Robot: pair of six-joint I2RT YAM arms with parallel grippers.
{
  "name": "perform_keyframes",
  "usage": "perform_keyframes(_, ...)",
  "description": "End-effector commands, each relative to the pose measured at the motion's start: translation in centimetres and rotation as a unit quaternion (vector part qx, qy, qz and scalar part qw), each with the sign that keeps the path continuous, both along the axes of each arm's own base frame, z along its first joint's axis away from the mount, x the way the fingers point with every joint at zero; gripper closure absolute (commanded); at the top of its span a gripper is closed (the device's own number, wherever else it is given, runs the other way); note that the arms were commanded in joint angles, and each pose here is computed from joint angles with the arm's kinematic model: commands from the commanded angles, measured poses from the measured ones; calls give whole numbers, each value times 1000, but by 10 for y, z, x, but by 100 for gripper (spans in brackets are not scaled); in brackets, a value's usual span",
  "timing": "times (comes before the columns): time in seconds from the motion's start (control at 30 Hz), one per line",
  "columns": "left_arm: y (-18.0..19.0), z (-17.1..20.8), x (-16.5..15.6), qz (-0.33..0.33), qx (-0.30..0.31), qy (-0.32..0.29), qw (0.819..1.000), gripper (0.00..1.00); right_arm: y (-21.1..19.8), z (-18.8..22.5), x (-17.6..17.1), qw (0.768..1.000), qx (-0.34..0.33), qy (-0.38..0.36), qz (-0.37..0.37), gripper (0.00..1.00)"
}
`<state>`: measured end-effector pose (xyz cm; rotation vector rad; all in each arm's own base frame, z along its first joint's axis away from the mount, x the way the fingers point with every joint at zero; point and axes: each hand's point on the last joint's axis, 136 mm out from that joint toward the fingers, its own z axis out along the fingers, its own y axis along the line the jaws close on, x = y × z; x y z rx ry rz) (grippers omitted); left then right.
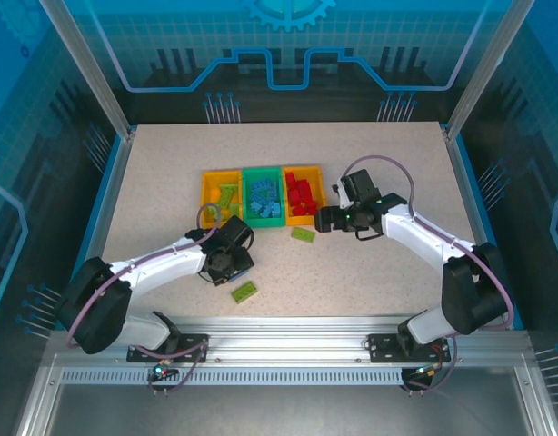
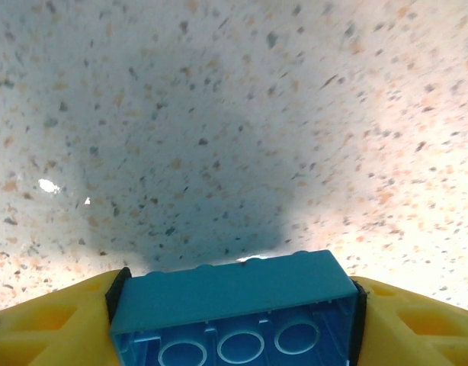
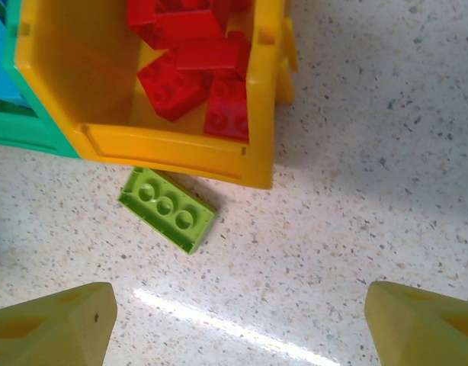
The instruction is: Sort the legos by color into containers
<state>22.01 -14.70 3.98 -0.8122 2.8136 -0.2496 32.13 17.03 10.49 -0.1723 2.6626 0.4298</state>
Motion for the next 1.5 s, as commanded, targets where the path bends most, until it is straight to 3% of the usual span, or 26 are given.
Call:
perform_keyframes(0.0,9,19,13,-13,18,-20,1000,38,-1,5,-6,1000,-8,-11,4,14)
perform_keyframes(0.13,11,51,46,-15,9,-68,998,38,6,8,-14,1000,0,-15,15,14)
perform_keyframes(0.4,-14,107,152,-78,4,-128,989,36,42,-9,-61,996,3,-31,80,14)
perform_keyframes(0.53,-30,106,190,-101,3,-129,986,36,52,-13,-81,993,-11,-50,105,13)
perform_keyframes(0.73,-40,75,227,-97,-11,-104,990,34,64,-15,-101,990,-10,-63,123,11)
perform_keyframes(0.83,-44,68,235,-94,-16,-101,990,29,67,-19,-107,990,-15,-57,127,10)
perform_keyframes(1.03,-48,85,233,-92,-31,-131,987,2,89,-25,-118,985,-21,-51,162,9)
perform_keyframes(1.37,-21,151,198,-83,-30,-204,975,1,163,-23,-148,963,-38,-59,259,1)
perform_keyframes(1.47,-6,155,184,-82,-20,-207,975,1,184,-28,-156,957,-56,-48,280,0)
